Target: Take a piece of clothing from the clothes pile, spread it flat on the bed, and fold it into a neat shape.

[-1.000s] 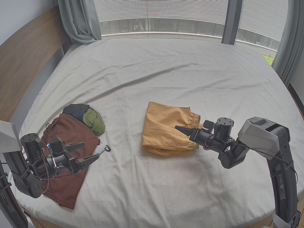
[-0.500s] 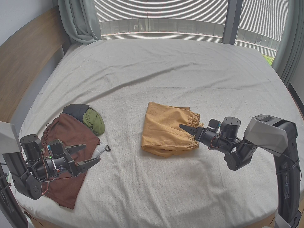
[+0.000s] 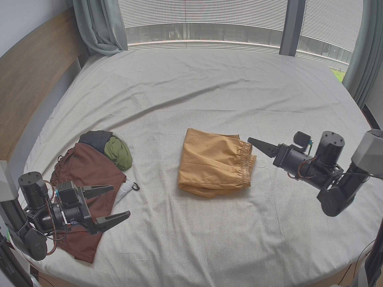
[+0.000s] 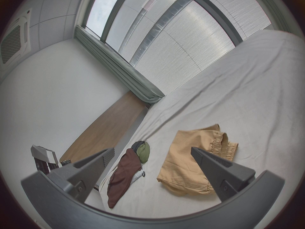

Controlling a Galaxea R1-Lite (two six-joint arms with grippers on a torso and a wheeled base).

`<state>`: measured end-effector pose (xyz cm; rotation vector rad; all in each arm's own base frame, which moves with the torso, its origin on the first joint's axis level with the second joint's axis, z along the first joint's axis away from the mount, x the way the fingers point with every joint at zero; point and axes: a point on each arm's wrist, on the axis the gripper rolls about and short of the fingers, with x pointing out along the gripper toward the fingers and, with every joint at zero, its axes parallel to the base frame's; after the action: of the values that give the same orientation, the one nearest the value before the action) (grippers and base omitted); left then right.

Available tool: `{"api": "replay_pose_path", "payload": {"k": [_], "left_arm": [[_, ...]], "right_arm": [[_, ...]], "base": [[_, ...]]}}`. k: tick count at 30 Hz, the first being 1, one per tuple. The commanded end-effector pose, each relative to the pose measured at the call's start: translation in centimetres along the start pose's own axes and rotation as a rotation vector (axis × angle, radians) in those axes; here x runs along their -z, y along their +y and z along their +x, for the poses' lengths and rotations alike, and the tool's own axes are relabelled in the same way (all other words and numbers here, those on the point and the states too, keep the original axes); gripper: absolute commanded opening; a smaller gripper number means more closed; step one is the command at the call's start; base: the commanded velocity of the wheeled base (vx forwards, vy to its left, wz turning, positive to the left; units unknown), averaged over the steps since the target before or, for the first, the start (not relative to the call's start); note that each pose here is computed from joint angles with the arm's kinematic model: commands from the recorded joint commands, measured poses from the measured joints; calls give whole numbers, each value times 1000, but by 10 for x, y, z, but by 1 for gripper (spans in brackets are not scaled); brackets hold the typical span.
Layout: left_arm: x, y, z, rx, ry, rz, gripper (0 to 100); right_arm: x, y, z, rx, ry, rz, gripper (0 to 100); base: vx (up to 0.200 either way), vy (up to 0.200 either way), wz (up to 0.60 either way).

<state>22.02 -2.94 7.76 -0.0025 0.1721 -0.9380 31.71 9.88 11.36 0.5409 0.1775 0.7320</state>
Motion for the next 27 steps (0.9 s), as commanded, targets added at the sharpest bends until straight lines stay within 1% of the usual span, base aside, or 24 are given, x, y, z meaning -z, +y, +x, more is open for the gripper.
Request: {"api": "replay_pose_path", "payload": {"k": [1, 3, 4, 5, 6, 7, 8, 9, 10, 12, 13, 14, 15, 16, 18, 19, 20, 21, 22, 23, 24, 25, 26, 27], "left_arm": [[-26, -46, -13, 114, -76, 107, 100], [-30, -59, -17, 151, -92, 123, 100], [-37, -67, -20, 176, -122, 154, 100], [-43, -73, -23, 189, -146, 174, 100], [-43, -73, -23, 189, -146, 174, 100], [-50, -82, -28, 211, -180, 186, 100], [-54, -88, -30, 232, -199, 186, 100], [-54, -89, -31, 235, -202, 186, 100], [-63, -101, -37, 281, -246, 189, 100], [-70, -111, -47, 300, -291, 202, 100], [-70, -111, -47, 300, -291, 202, 100], [-73, -117, -56, 288, -316, 210, 100], [-75, -124, -67, 264, -332, 213, 100], [-74, -127, -73, 249, -334, 212, 100], [-71, -137, -90, 206, -345, 205, 100], [-71, -137, -90, 206, -345, 205, 100], [-64, -147, -107, 157, -349, 185, 100], [-62, -149, -111, 151, -347, 178, 100], [-53, -157, -122, 135, -340, 153, 100], [-53, -157, -122, 135, -340, 153, 100], [-36, -167, -140, 124, -324, 109, 100], [-29, -170, -144, 116, -312, 94, 100], [-21, -173, -148, 100, -300, 76, 100], [-19, -174, -150, 94, -297, 72, 100]], "right_arm": [[-32, 41, -77, 27, -108, -165, 100], [-32, 42, -96, 70, -119, -239, 100], [-32, 43, -111, 103, -132, -294, 100], [-29, 46, -127, 131, -138, -330, 100], [-29, 46, -127, 131, -138, -330, 100], [-23, 56, -148, 154, -144, -355, 100], [-19, 62, -160, 160, -148, -362, 100], [-18, 63, -162, 162, -151, -363, 100], [-9, 75, -184, 167, -166, -372, 100], [-11, 88, -199, 168, -216, -383, 100], [-11, 88, -199, 168, -216, -383, 100], [-13, 99, -214, 177, -258, -403, 100], [-9, 116, -235, 169, -311, -426, 100], [-3, 123, -244, 164, -311, -426, 100], [15, 134, -263, 172, -292, -424, 100], [15, 134, -263, 172, -292, -424, 100], [36, 143, -282, 174, -291, -449, 100], [42, 145, -288, 171, -292, -458, 100], [56, 148, -298, 169, -285, -460, 100], [56, 148, -298, 169, -285, -460, 100], [77, 150, -314, 134, -247, -440, 100], [82, 150, -317, 121, -225, -434, 100], [84, 149, -317, 128, -208, -439, 100], [85, 149, -316, 129, -204, -435, 100]], "base": [[0, 0, 0], [0, 0, 0], [0, 0, 0], [0, 0, 0], [0, 0, 0], [0, 0, 0], [0, 0, 0], [0, 0, 0], [0, 0, 0], [0, 0, 0], [0, 0, 0], [0, 0, 0], [0, 0, 0], [0, 0, 0], [0, 0, 0], [0, 0, 0], [0, 0, 0], [0, 0, 0], [0, 0, 0], [0, 0, 0], [0, 0, 0], [0, 0, 0], [0, 0, 0], [0, 0, 0]]}}
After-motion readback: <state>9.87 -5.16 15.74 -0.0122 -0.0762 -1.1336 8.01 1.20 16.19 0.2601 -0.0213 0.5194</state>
